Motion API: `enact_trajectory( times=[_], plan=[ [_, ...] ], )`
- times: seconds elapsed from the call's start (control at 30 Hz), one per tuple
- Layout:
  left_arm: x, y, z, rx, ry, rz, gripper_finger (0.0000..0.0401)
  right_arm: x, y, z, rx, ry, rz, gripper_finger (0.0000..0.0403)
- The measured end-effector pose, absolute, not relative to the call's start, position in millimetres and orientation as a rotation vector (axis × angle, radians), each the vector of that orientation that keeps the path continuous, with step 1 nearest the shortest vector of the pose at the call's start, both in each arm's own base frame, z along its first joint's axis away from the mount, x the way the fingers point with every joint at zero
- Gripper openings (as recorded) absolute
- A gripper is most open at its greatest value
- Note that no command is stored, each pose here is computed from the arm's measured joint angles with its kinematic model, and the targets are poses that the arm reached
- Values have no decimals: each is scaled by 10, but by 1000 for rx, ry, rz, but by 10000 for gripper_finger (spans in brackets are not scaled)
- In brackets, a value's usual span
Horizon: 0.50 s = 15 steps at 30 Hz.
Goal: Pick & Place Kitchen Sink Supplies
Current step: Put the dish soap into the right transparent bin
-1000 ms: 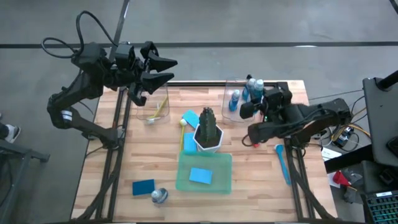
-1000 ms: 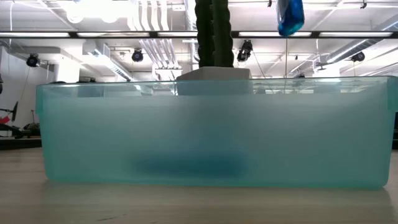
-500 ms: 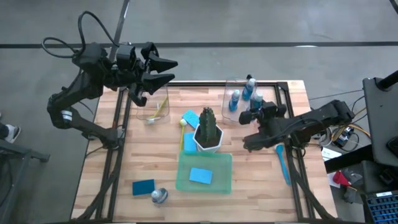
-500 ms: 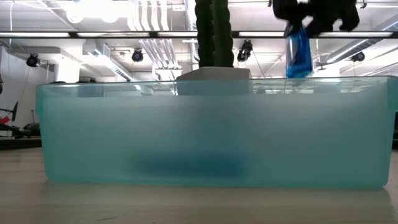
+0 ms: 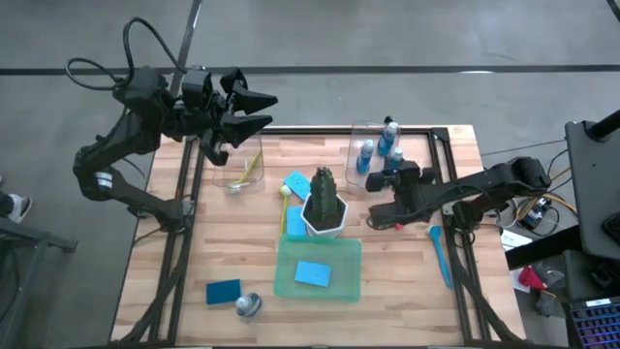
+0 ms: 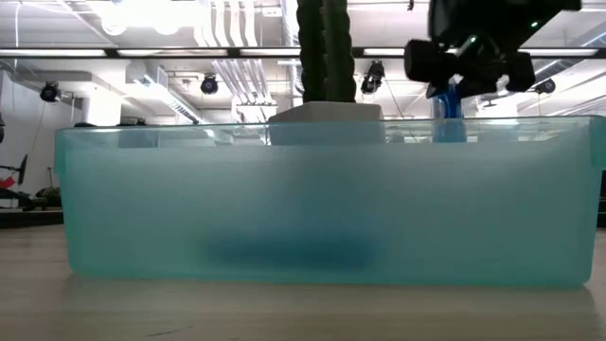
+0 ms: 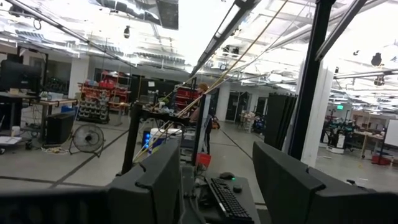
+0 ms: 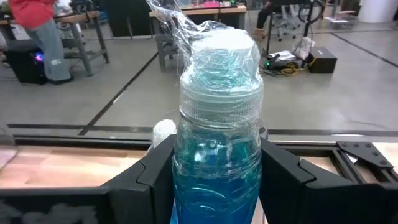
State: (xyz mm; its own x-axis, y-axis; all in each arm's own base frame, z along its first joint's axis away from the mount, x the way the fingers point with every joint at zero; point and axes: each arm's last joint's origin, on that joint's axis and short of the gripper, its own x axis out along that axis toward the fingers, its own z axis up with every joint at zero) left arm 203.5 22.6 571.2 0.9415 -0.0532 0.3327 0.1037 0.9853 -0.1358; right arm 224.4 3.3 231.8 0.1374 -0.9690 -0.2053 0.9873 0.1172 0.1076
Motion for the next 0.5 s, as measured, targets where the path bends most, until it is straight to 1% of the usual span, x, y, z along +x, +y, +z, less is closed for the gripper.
enact_trajectory(
  times=[0.33,0.5],
  plan=[
    [2033,225,5713,-153,-336,-81,195,2273,-160,2200,263,144,-1498,169],
    [2033,225,5713,-146,-336,-79,195,2297,-158,2089,321,140,-1477,169]
  ],
)
